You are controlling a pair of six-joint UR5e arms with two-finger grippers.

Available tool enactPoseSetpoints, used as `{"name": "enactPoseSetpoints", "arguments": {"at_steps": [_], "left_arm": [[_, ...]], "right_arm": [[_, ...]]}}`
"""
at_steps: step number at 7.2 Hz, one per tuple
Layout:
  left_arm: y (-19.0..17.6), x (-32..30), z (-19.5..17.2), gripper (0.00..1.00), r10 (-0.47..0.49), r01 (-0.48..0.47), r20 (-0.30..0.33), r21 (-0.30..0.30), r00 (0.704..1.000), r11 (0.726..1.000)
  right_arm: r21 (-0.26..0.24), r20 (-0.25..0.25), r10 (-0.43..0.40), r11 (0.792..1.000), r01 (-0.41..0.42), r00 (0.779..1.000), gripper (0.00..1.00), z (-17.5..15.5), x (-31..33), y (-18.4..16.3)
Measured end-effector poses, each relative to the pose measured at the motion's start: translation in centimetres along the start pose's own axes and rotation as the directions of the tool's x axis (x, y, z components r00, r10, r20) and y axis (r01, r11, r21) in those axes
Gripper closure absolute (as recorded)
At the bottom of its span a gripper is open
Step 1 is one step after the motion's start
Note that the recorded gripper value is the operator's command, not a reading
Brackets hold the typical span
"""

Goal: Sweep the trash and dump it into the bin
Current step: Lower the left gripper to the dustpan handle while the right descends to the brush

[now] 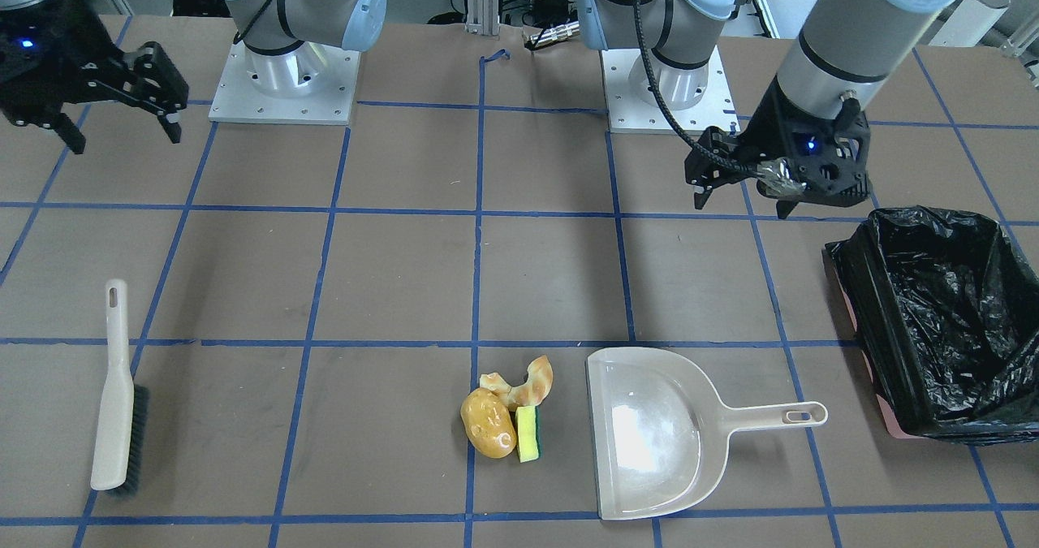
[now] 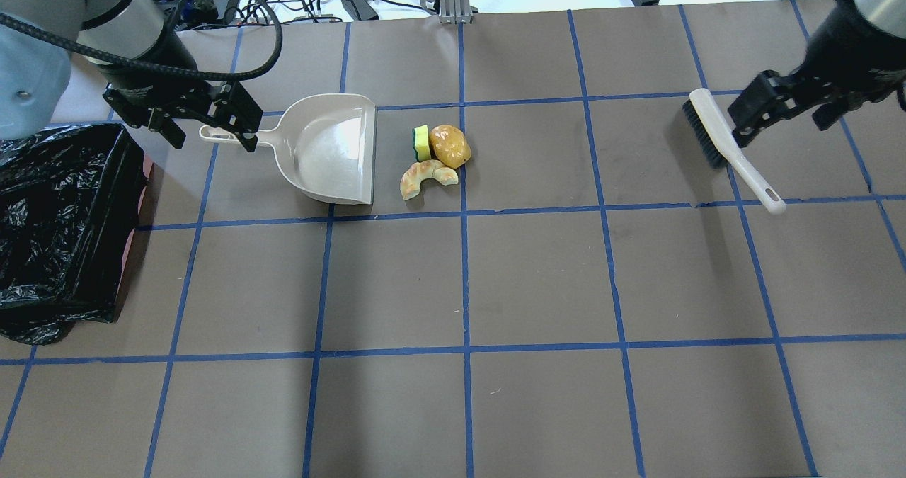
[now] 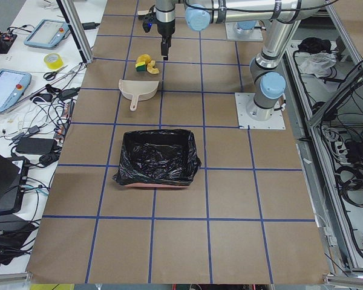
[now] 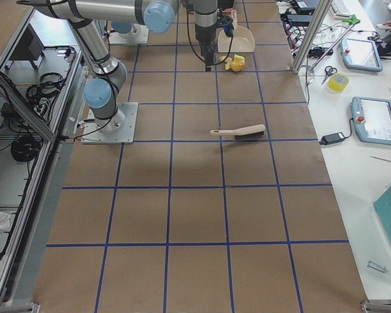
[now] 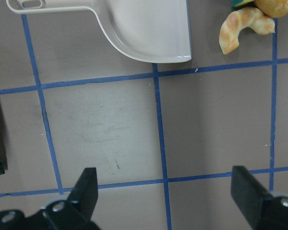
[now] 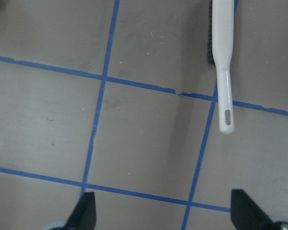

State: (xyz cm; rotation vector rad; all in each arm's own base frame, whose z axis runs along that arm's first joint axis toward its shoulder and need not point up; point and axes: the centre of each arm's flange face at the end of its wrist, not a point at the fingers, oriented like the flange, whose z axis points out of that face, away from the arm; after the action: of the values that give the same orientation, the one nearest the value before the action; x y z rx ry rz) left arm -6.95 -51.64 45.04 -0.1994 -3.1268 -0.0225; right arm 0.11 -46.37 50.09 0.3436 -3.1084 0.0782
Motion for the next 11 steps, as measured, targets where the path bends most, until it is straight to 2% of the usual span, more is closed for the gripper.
{"name": "enactPoseSetpoints", "arguments": {"at_steps": [2,3,4,5,6,7,8,10,11], "left_arm": [[-1.7,-3.3,4.9,0.00,0.030,-0.031,-0.020,-0.045,0.999,0.999],[-2.6,-4.1,7.0,0.00,0.077,-0.079,-0.032,-0.070,0.997,0.994],[-3.5,-4.7,8.5,0.00,0.174,-0.177,-0.045,-0.079,0.984,0.981],[-4.6,-5.1,9.5,0.00,0.287,-0.289,-0.043,-0.059,0.957,0.955],[-5.8,-5.6,10.2,0.00,0.426,-0.427,-0.022,-0.023,0.904,0.904],[-6.8,-6.0,10.9,0.00,0.573,-0.573,0.004,0.003,0.819,0.819],[-7.7,-6.5,11.8,0.00,0.691,-0.692,0.026,0.016,0.722,0.722],[-9.5,-7.4,13.9,0.00,0.842,-0.845,0.068,0.024,0.535,0.535],[-10.4,-7.8,15.1,0.00,0.891,-0.895,0.085,0.016,0.445,0.446]], "right_arm": [[-0.020,0.005,-0.036,0.999,0.036,0.999,0.00,3.2,6.4,-1.0],[-0.028,0.009,-0.058,0.998,0.058,0.998,0.00,5.8,9.1,-2.1],[-0.033,0.013,-0.094,0.995,0.094,0.995,0.00,8.2,11.0,-3.1],[-0.044,0.025,-0.119,0.992,0.120,0.993,0.00,10.8,12.3,-4.1],[-0.060,0.044,-0.130,0.989,0.132,0.991,0.00,13.6,13.4,-5.1],[-0.077,0.060,-0.135,0.987,0.139,0.989,0.00,16.1,14.2,-5.9],[-0.095,0.067,-0.137,0.985,0.143,0.988,0.00,18.3,14.7,-6.3],[-0.102,0.051,-0.140,0.984,0.145,0.989,0.00,22.7,14.4,-5.7],[-0.101,0.039,-0.142,0.984,0.145,0.989,0.09,24.2,14.0,-5.1]]}}
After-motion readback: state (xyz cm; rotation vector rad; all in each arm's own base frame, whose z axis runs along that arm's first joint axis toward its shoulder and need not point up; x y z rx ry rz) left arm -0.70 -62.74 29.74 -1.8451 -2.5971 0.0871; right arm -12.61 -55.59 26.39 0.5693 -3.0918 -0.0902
